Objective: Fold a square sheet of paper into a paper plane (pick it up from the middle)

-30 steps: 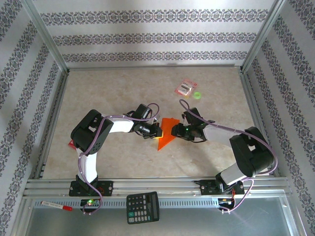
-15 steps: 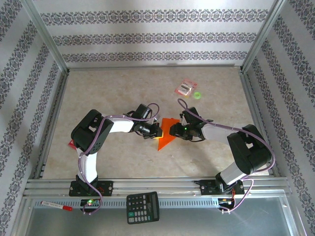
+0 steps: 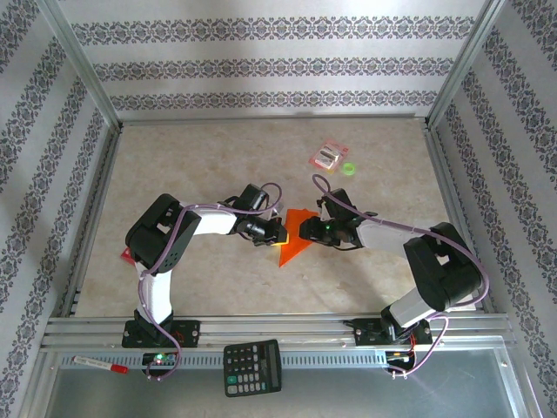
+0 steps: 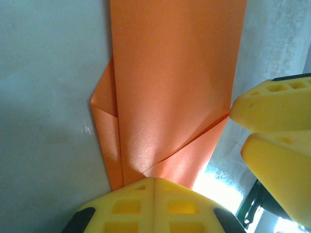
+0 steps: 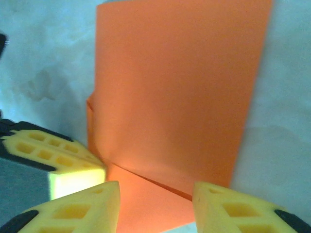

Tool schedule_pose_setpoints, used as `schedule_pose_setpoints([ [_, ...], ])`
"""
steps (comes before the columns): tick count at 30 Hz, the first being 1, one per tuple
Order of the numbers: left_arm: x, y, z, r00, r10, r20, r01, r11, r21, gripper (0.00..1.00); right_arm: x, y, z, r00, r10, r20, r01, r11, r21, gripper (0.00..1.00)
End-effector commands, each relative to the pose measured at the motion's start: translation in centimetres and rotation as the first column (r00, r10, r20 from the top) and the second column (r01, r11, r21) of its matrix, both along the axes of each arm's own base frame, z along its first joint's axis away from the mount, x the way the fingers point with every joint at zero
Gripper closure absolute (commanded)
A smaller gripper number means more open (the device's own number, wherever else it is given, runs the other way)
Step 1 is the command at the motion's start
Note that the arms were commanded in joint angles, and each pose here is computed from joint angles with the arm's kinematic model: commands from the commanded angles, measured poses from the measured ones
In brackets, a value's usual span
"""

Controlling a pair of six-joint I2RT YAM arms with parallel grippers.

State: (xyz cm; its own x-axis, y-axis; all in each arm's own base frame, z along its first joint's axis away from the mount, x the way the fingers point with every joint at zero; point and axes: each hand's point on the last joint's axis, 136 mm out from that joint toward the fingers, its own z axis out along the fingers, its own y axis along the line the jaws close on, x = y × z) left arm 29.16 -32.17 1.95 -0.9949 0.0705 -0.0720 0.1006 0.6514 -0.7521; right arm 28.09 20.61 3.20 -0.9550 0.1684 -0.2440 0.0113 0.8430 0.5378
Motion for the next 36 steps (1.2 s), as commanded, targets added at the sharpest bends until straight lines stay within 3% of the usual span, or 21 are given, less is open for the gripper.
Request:
schedule_pose_setpoints([
  [1, -0.9, 1.2, -2.7, 0.998, 0.005, -0.055, -0.002, 0.998, 0.062, 1.0, 0.2, -1.6, 0.1, 1.0, -0.003, 0.023, 0.005, 0.995, -0.101, 0.56],
  [9, -1.0, 1.2, -2.9, 0.998, 0.004, -0.061, 0.0, 0.998, 0.062, 1.0, 1.3, -0.8, -0.4, 0.999, 0.016, 0.034, -0.013, 0.995, -0.095, 0.56],
  [26, -0.8, 1.0, -2.8, 0.998, -0.001, -0.065, 0.005, 0.998, 0.059, 1.0, 2.1, 0.1, 1.2, 0.998, -0.007, 0.069, 0.001, 0.996, 0.085, 0.61],
  [30, -0.9, 1.1, -2.9, 0.998, -0.001, -0.067, 0.005, 0.998, 0.059, 1.0, 2.4, -0.9, 0.9, 0.998, -0.052, 0.041, 0.047, 0.993, 0.105, 0.68],
  [36, -0.9, 1.0, -2.9, 0.998, -0.003, -0.067, 0.007, 0.998, 0.063, 1.0, 2.8, -0.9, 0.4, 0.997, -0.074, 0.002, 0.073, 0.99, 0.12, 0.9],
])
